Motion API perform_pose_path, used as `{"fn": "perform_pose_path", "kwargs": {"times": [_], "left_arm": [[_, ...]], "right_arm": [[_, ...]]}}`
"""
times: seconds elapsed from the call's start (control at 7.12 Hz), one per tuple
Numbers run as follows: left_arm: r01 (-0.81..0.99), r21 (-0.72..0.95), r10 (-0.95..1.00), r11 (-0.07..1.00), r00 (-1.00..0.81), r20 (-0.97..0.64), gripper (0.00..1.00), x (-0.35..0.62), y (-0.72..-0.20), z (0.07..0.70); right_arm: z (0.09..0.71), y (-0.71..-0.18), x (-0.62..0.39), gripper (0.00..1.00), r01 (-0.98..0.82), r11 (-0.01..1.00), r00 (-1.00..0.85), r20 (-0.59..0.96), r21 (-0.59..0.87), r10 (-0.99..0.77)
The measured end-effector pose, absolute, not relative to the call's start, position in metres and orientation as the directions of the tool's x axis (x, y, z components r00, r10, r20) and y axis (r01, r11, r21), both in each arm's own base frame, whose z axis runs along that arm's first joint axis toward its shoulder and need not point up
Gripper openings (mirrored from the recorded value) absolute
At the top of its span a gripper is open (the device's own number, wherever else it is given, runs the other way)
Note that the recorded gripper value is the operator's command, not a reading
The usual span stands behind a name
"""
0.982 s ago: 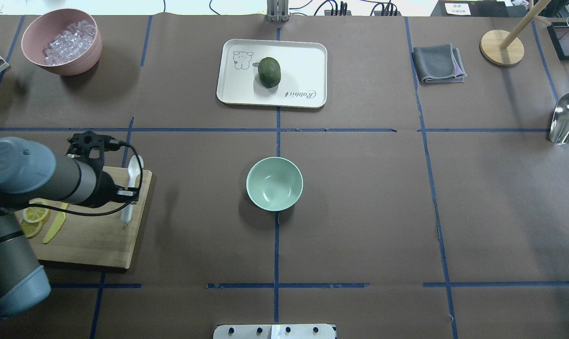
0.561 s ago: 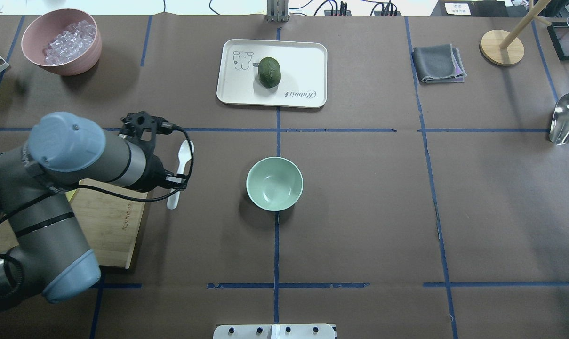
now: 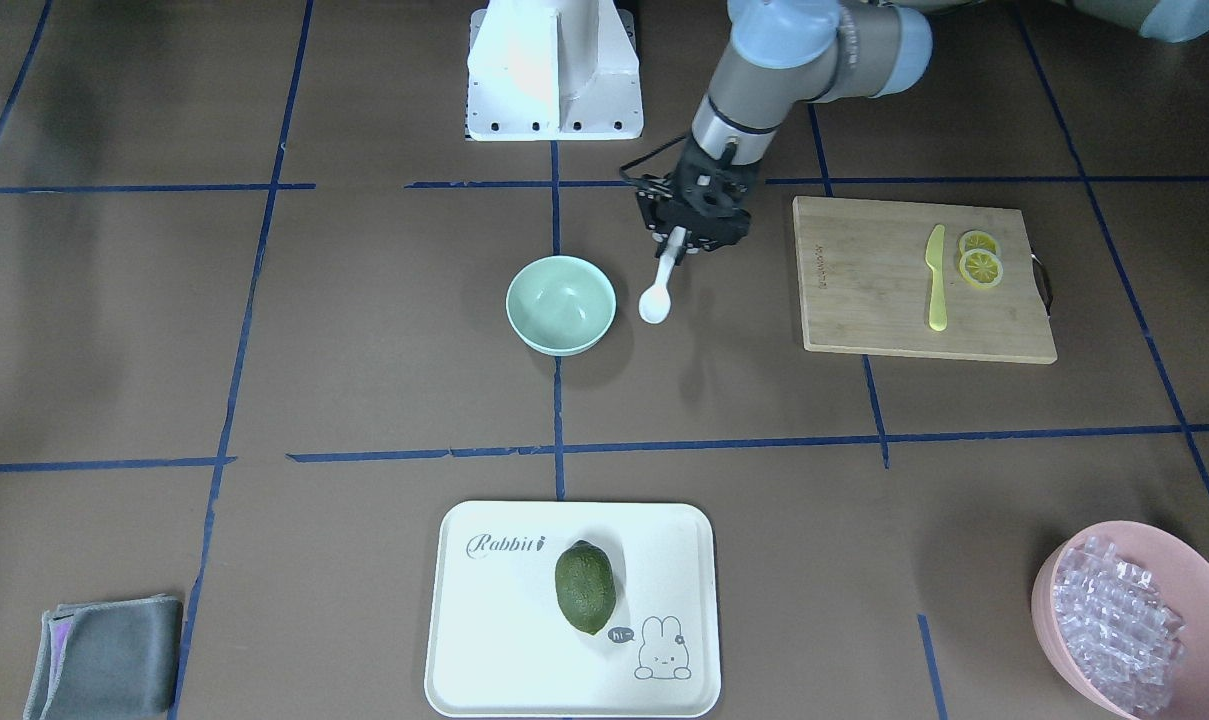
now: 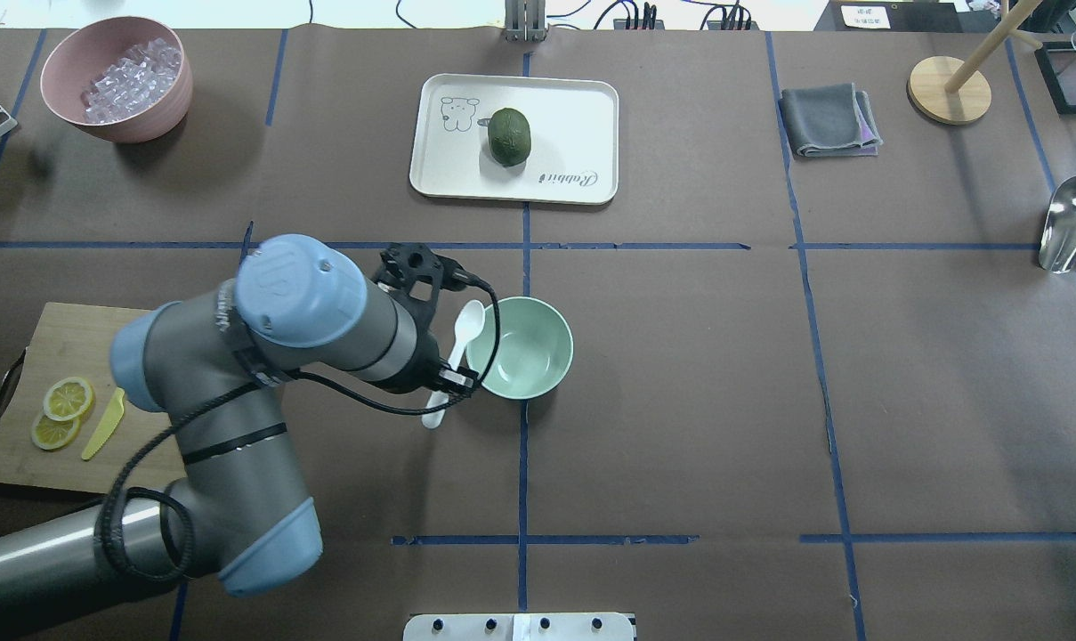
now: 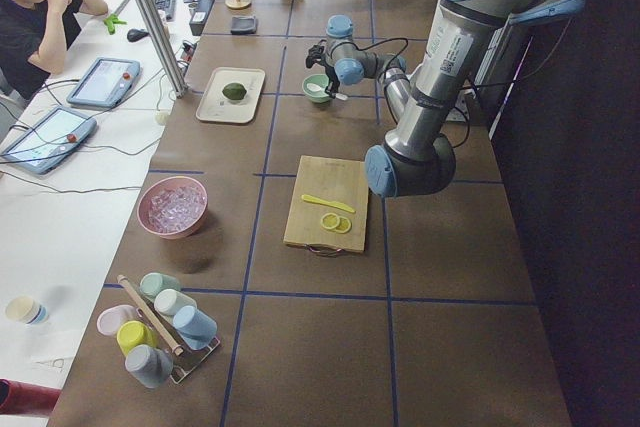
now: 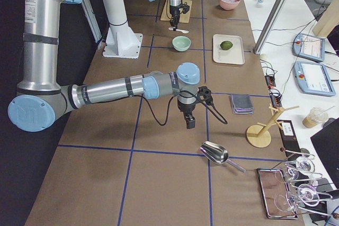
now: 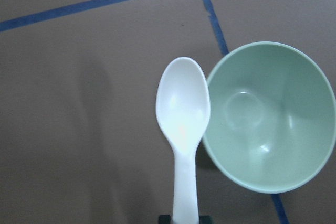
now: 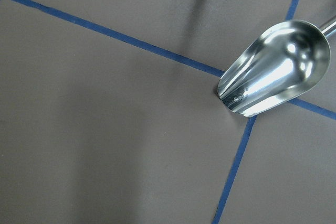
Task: Place spoon in bowl
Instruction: 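Lower the spoon into the green bowl and open the left gripper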
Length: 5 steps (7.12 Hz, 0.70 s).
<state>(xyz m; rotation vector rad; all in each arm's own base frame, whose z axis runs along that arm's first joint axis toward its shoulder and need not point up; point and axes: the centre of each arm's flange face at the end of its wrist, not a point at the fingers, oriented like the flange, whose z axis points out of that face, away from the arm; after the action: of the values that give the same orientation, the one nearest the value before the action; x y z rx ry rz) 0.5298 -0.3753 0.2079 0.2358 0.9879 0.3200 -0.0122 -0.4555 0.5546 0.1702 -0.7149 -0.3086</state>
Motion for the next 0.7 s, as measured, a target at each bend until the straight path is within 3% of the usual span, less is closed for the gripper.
{"fn": "perform_pose_path", "kwargs": {"times": [0.14, 0.42, 0.56, 0.7], "left_arm": [[-0.169, 0.336, 0.374, 0.927, 0.508, -0.776, 0.03, 0.544, -0.374, 0.196], [-0.18, 0.325, 0.37, 0.929, 0.517, -0.772, 0.26, 0.564, -0.379, 0.182], [-0.182, 0.319, 0.366, 0.93, 0.523, -0.77, 0.54, 0.571, -0.382, 0.18], [-0.184, 0.315, 0.364, 0.931, 0.527, -0.768, 0.68, 0.575, -0.384, 0.179]], "right_arm": [[0.555, -0.455, -0.012, 1.0, 0.219, 0.941, 0.713, 0.617, 0.257, -0.334], [0.556, -0.455, -0.012, 1.0, 0.22, 0.941, 0.713, 0.617, 0.256, -0.334], [0.556, -0.455, -0.012, 1.0, 0.22, 0.942, 0.713, 0.617, 0.255, -0.333], [0.556, -0.455, -0.011, 1.0, 0.22, 0.942, 0.713, 0.617, 0.255, -0.333]]}}
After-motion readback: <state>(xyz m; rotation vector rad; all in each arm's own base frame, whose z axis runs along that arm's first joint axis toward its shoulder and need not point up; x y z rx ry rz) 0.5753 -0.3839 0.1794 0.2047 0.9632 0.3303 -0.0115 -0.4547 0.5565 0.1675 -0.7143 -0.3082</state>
